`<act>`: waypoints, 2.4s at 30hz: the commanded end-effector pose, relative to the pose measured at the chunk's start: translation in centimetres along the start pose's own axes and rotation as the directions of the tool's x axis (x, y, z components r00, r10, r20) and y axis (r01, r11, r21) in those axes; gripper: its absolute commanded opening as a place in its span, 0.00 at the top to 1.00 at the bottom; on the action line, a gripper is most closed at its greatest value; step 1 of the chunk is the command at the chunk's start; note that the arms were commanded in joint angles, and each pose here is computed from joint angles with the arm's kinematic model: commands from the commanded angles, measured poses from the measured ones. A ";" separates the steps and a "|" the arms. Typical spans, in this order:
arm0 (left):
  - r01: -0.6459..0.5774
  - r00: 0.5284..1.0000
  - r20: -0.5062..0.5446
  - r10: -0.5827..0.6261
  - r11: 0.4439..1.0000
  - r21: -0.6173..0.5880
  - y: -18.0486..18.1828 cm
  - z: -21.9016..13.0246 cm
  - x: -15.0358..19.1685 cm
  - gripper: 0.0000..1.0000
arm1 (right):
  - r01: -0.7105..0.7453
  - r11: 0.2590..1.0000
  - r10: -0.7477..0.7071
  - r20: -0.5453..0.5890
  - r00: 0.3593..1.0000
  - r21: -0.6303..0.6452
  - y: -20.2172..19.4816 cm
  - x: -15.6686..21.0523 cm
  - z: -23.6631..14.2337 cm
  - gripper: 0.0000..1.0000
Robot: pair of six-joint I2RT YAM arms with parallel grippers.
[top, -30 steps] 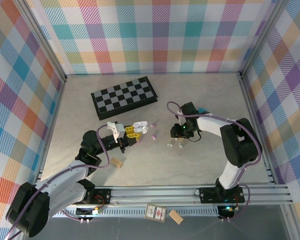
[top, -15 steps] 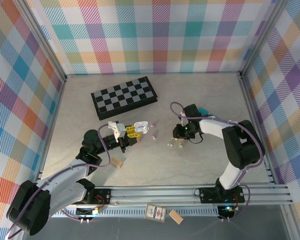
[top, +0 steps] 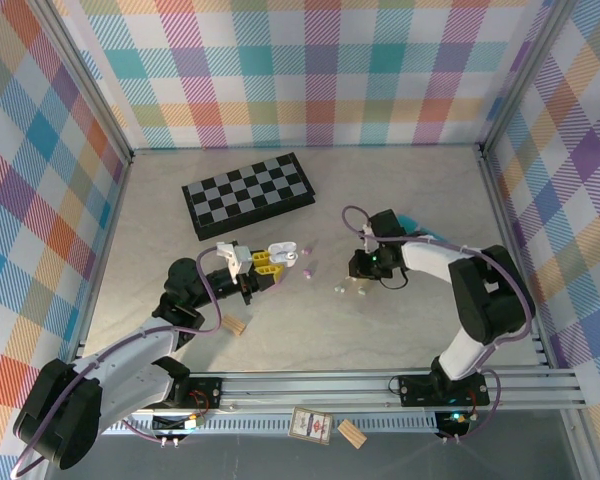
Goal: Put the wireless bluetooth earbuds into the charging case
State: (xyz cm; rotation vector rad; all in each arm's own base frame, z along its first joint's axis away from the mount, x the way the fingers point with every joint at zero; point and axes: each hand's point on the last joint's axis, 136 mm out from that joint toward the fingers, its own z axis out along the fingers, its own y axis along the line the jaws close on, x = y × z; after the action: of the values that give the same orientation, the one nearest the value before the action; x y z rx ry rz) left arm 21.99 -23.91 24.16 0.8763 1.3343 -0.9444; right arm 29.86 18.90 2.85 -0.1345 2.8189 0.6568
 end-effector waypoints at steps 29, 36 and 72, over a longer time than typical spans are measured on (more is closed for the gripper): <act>0.035 0.997 -0.067 -0.034 0.999 0.023 1.3 3.3 1.1 0.97 | 0.702 0.651 -0.705 0.573 0.418 0.289 20.4 -3.2 -19.6 0.80; 0.037 0.998 -0.061 -0.035 0.999 0.029 1.0 3.4 0.9 0.97 | 0.760 0.602 -0.713 0.593 0.374 0.245 23.8 -3.0 -18.6 0.80; 0.022 0.999 -0.030 -0.022 1.000 0.014 0.7 2.8 0.0 0.96 | 0.821 0.562 -0.712 0.562 0.421 0.097 26.0 -0.9 -14.6 0.80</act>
State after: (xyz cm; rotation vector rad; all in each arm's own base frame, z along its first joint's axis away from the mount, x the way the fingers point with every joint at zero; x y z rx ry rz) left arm 24.17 -26.01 22.05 0.8856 1.4590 -0.9654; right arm 24.27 34.89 25.86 -1.0489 1.8161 0.5417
